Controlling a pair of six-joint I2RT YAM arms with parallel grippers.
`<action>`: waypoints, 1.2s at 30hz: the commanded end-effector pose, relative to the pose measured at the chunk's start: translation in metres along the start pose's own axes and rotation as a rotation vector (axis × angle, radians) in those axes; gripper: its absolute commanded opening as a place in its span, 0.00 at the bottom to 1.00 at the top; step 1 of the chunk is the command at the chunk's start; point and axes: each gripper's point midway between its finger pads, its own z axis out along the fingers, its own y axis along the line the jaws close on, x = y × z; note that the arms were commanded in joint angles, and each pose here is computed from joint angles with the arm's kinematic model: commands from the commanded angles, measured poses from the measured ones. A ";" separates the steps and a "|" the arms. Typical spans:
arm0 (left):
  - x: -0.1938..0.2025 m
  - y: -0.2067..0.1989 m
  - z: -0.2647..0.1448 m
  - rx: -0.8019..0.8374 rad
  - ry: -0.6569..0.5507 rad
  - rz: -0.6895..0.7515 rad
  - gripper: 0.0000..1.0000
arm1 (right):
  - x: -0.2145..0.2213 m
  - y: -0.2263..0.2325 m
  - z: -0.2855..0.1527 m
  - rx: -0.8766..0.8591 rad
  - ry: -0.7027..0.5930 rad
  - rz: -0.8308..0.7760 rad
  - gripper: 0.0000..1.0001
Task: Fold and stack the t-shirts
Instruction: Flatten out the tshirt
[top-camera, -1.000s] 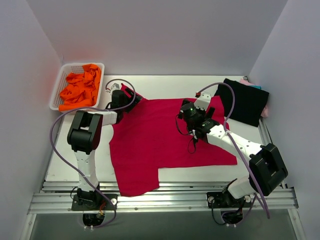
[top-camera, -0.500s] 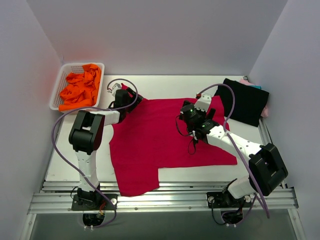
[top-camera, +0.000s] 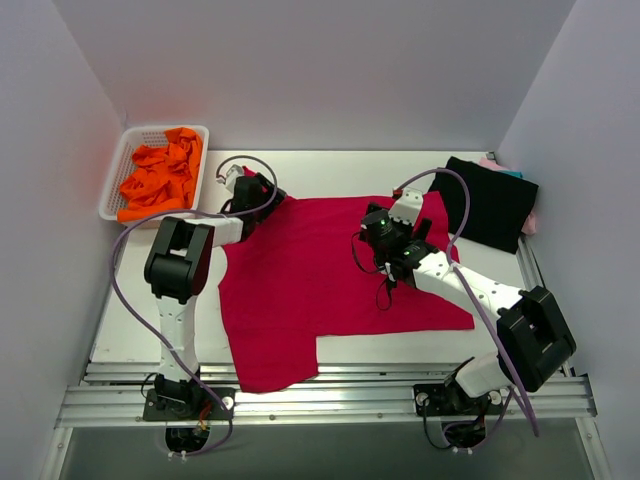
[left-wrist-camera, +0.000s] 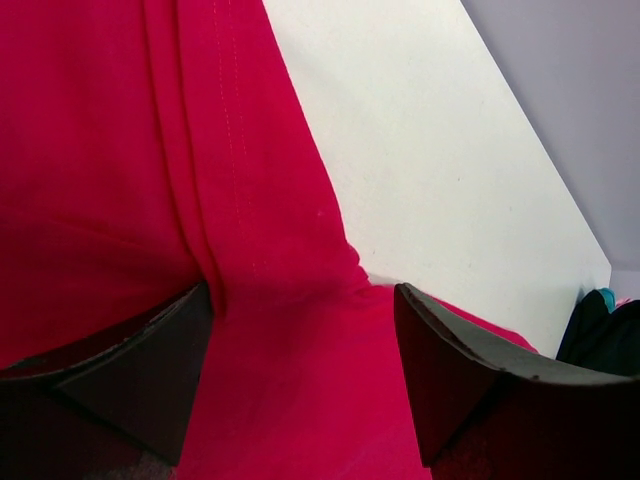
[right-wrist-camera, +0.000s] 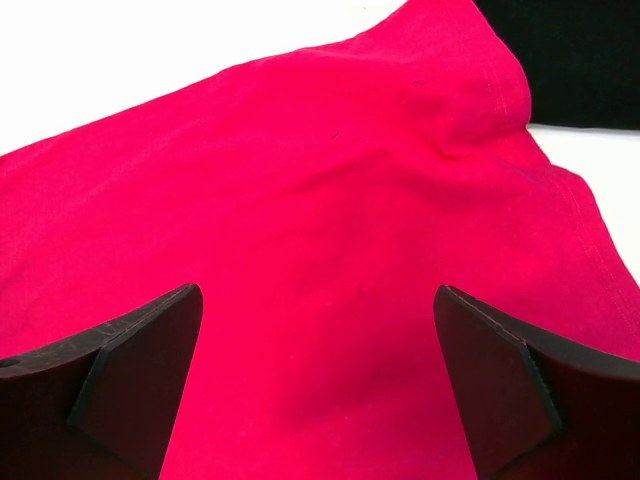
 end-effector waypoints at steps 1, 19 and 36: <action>-0.009 -0.011 0.007 0.011 -0.030 0.005 0.80 | -0.011 -0.010 -0.002 0.037 -0.041 0.032 0.96; -0.008 -0.009 0.017 0.001 -0.025 0.027 0.31 | -0.004 -0.009 0.006 0.051 -0.027 0.016 0.96; -0.030 -0.038 0.019 0.013 -0.053 0.098 0.02 | -0.008 -0.016 0.006 0.057 -0.035 0.031 0.96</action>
